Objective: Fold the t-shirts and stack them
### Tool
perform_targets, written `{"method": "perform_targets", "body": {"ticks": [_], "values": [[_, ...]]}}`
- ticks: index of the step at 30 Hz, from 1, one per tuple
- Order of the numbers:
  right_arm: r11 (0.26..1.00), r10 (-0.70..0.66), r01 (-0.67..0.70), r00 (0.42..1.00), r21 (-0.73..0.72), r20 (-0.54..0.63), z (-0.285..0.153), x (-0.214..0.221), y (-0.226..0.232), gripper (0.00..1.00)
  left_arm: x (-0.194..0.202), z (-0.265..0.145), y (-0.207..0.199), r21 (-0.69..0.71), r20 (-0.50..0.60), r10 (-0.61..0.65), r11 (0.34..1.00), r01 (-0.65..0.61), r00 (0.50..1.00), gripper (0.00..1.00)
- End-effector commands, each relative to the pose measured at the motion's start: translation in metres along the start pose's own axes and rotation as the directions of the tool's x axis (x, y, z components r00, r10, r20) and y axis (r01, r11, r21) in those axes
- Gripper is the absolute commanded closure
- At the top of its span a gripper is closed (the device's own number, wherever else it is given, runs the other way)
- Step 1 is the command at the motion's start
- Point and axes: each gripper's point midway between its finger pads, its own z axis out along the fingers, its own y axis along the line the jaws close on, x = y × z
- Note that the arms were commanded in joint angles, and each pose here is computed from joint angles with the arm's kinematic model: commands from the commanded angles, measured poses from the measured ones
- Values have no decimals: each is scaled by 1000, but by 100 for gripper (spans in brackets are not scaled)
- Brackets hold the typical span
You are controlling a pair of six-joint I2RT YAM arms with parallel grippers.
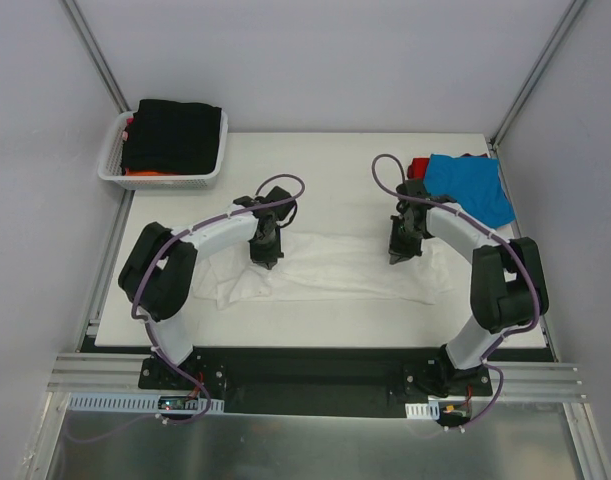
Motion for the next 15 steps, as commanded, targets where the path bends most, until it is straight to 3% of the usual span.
{"method": "perform_targets", "body": {"ticks": [1,10,15], "values": [[998,27,-29,999,49,36,-16,-8,-16,99,1,8,2,-17,-20,-7,1000,7,1000,100],[999,41,-44,996,29,81,-26,-20,-27,99,-25,0,10,-42,56,9,999,-6,998,100],[998,26,-22,996,-53,89,-14,-21,-16,99,-47,19,39,-48,47,-81,995,83,996,100]]}}
